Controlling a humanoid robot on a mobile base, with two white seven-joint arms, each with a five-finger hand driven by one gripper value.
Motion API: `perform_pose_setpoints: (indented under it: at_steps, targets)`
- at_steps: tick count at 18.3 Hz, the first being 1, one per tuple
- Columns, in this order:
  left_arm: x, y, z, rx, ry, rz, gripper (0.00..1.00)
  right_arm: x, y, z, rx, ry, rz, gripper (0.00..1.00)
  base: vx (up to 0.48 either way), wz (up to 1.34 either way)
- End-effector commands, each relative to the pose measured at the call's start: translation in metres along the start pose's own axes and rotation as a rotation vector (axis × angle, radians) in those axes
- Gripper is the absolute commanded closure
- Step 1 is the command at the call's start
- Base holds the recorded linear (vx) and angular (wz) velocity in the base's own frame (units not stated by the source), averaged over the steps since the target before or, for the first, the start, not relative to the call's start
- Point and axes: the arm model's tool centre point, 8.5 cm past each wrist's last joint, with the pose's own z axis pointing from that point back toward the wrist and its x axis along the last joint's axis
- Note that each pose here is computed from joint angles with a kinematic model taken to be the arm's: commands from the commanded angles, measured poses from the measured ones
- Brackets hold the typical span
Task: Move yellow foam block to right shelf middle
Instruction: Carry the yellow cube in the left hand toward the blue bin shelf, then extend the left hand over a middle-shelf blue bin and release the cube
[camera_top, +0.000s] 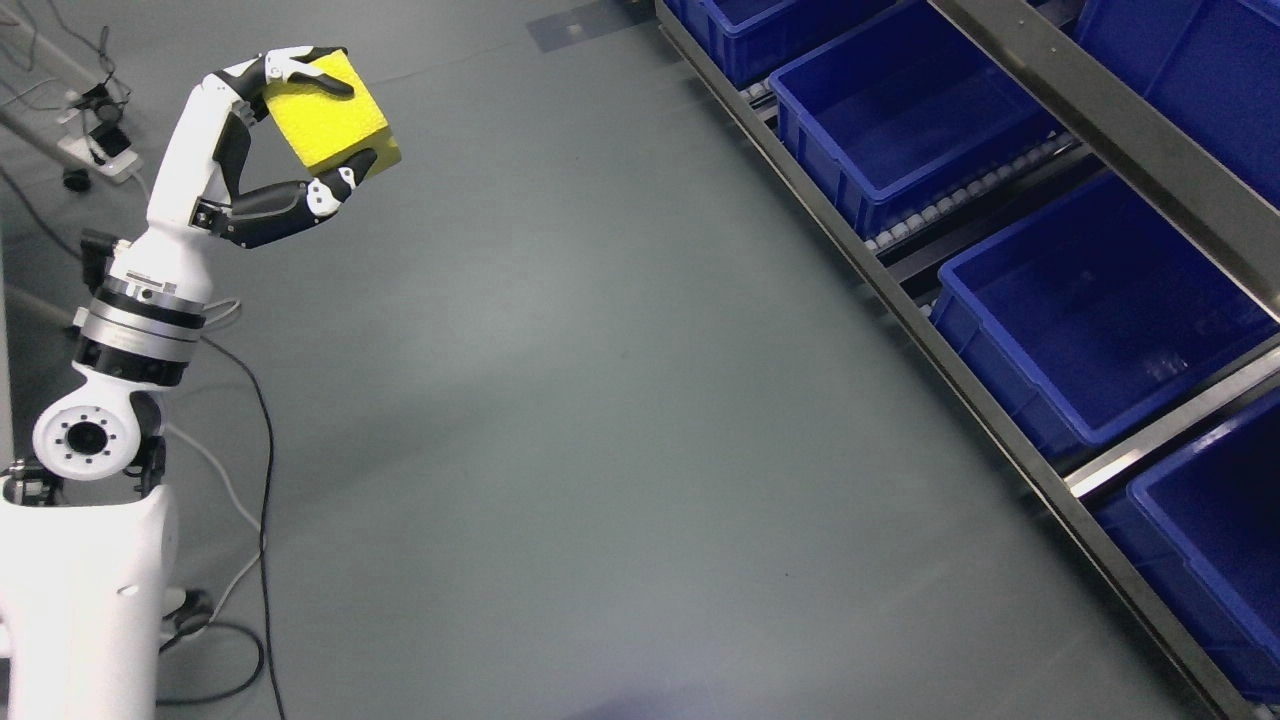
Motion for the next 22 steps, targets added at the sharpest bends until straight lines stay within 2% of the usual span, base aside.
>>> perform_pose_setpoints:
  at_steps: [1,13,22]
  targets:
    - [0.0004,0.0053,0.0004,0.017,-0.005,0.019,0.86,0.0062,-0.0113,-0.0009,-0.017,-0.018,0.004,0.0,0.52,-0.29]
    - [-0.0011,0.0063,0.0029,0.016,0.004,0.016,0.87,0.0062,-0.0113,-0.0009,-0.017,-0.018,0.004,0.0,0.588,-0.3]
    - [0.0015,0.0115,0.0003,0.033,-0.006,0.013,0.87,0.0062,-0.0113,-0.0009,-0.017,-0.018,0.004,0.0,0.352,-0.7]
